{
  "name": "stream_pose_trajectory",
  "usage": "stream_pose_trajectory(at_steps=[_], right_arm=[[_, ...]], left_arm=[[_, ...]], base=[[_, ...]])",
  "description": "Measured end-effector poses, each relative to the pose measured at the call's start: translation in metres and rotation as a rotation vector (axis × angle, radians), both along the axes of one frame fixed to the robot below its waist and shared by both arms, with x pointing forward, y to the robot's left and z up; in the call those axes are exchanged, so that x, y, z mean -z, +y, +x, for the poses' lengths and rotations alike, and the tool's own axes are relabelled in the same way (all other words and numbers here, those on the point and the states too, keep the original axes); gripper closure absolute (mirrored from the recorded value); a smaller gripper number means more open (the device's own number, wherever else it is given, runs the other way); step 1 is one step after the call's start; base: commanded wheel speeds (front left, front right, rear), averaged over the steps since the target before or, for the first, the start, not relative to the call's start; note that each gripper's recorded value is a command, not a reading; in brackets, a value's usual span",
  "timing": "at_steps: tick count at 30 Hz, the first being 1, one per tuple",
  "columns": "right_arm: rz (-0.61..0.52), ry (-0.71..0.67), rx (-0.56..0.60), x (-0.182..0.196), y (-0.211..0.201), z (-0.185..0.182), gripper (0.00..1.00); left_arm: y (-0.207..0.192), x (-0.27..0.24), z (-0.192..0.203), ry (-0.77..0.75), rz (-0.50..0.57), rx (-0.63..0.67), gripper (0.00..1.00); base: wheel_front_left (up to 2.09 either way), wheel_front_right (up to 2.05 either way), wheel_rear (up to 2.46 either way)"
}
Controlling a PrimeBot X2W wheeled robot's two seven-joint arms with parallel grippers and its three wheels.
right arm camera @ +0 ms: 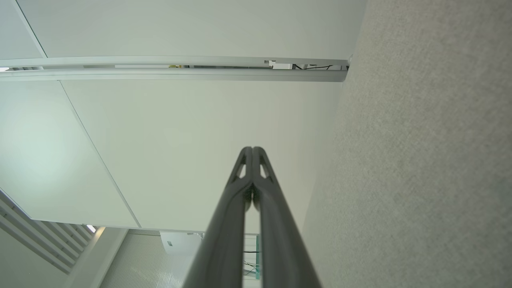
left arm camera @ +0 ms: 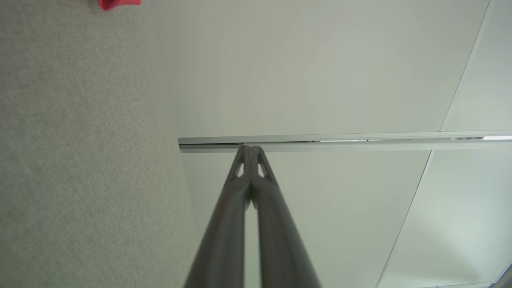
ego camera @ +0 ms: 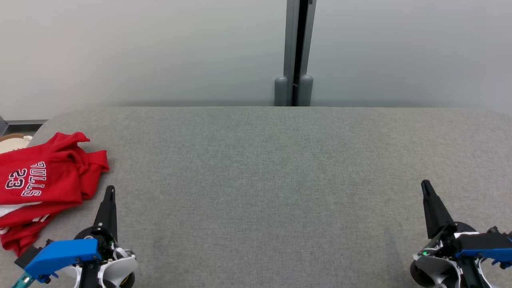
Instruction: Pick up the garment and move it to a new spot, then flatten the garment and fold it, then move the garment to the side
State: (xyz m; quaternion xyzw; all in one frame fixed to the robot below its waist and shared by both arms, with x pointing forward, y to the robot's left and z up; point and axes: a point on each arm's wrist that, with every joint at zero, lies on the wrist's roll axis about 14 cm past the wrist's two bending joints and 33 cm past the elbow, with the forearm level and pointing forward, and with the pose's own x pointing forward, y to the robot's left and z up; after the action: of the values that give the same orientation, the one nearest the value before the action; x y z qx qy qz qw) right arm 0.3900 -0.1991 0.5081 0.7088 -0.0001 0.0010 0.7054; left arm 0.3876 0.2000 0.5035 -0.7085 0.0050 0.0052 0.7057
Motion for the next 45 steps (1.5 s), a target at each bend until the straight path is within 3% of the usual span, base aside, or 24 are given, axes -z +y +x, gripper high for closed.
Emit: stream_pose_trajectory(at_steps=[4,5,6,13,29,45], right_arm=[[0.0,0.0,0.0,0.0,0.0,0.0,1.0],[0.004,0.016,0.0,0.005,0.001,-0.001,0.0],[0.01,0.054,0.0,0.018,0.002,-0.005,0.0],[-0.041,0.062,0.0,0.02,0.004,-0.006,0.0],[-0.37,0.086,0.011,0.024,-0.001,-0.004,0.0],[-0.649,0.11,-0.005,0.033,0.002,-0.003,0.0]], left_arm=[[0.0,0.0,0.0,0.0,0.0,0.0,1.0],[0.0,0.008,-0.003,0.024,-0.003,-0.002,0.0],[0.0,0.027,-0.013,0.083,-0.01,-0.007,0.0],[0.001,0.032,-0.014,0.099,0.043,-0.017,0.0],[0.003,0.039,-0.013,0.135,0.412,0.0,0.0],[-0.002,0.044,-0.013,0.141,0.689,0.029,0.0]], base=[[0.0,0.0,0.0],[0.0,0.0,0.0],[0.0,0.0,0.0],[0.0,0.0,0.0],[0.0,0.0,0.0],[0.0,0.0,0.0]])
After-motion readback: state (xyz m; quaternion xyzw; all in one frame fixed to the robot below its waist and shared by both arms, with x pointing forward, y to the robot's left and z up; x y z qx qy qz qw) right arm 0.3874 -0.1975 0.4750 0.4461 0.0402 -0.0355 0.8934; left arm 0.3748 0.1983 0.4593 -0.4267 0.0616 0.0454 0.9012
